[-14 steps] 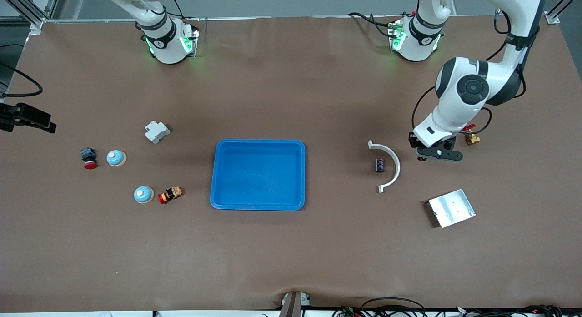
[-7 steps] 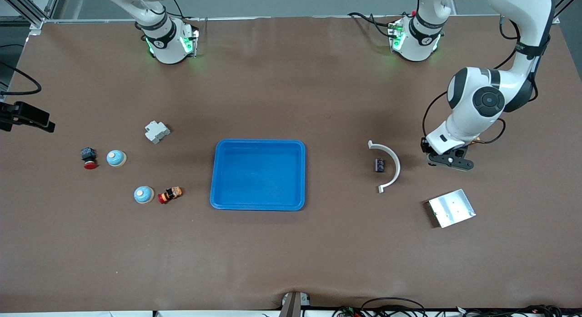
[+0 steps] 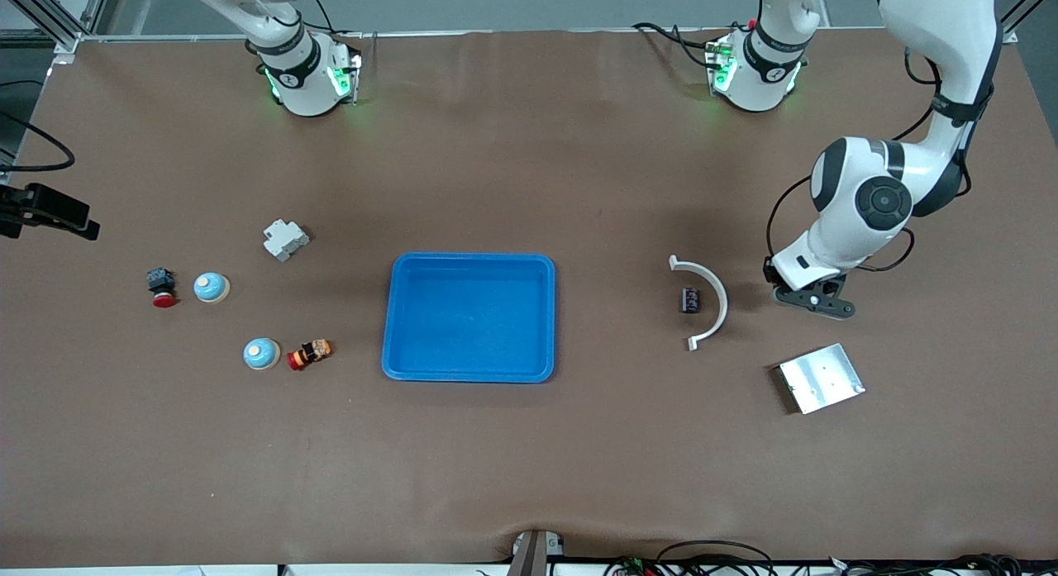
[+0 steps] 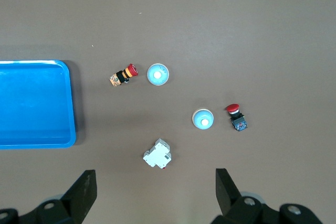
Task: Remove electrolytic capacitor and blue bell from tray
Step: 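Lower the held capacitor beside the white arc with the left gripper, then set the capacitor down beside the arc and open the left gripper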
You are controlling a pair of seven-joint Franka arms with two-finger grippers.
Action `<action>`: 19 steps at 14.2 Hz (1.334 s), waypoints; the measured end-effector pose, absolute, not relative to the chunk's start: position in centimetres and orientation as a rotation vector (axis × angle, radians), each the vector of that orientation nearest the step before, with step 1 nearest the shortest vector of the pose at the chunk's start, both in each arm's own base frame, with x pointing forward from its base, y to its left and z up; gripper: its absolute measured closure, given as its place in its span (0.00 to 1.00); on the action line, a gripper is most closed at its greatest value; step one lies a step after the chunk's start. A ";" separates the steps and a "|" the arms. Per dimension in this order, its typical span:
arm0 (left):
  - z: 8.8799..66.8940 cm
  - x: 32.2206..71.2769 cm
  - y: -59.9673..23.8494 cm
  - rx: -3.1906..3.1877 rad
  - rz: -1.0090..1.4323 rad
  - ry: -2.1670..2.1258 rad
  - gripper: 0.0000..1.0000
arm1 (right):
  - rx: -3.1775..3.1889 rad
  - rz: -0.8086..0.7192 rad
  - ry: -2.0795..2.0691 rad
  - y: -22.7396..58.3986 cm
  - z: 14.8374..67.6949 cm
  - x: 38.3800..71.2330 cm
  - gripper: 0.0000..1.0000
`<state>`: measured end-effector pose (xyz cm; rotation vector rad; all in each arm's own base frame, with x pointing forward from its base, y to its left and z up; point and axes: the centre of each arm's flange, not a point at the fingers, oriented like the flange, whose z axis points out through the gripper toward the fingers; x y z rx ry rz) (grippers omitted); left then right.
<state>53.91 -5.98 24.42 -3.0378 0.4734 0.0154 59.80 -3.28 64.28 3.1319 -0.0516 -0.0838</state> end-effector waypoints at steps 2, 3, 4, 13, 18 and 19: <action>23.6 54.6 -6.0 -3.039 0.027 0.472 0.68 | 3.132 -0.084 -0.053 -3.3 64.3 59.8 0.00; 23.1 54.8 -6.0 -3.040 0.034 0.472 0.68 | 3.132 -0.084 -0.055 -3.4 64.3 59.8 0.00; 22.6 55.0 -6.0 -3.041 0.043 0.473 0.68 | 3.132 -0.084 -0.055 -3.4 64.3 59.8 0.00; 20.1 55.6 -6.6 -3.120 0.095 0.321 0.68 | 3.131 -0.084 -0.053 -3.4 64.3 59.8 0.00; 20.2 55.7 -8.5 -3.137 0.062 0.222 0.68 | 3.132 -0.084 -0.050 -3.3 64.3 59.8 0.00; 20.1 55.7 -8.5 -3.137 0.061 0.219 0.68 | 3.132 -0.084 -0.050 -3.3 64.3 59.8 0.00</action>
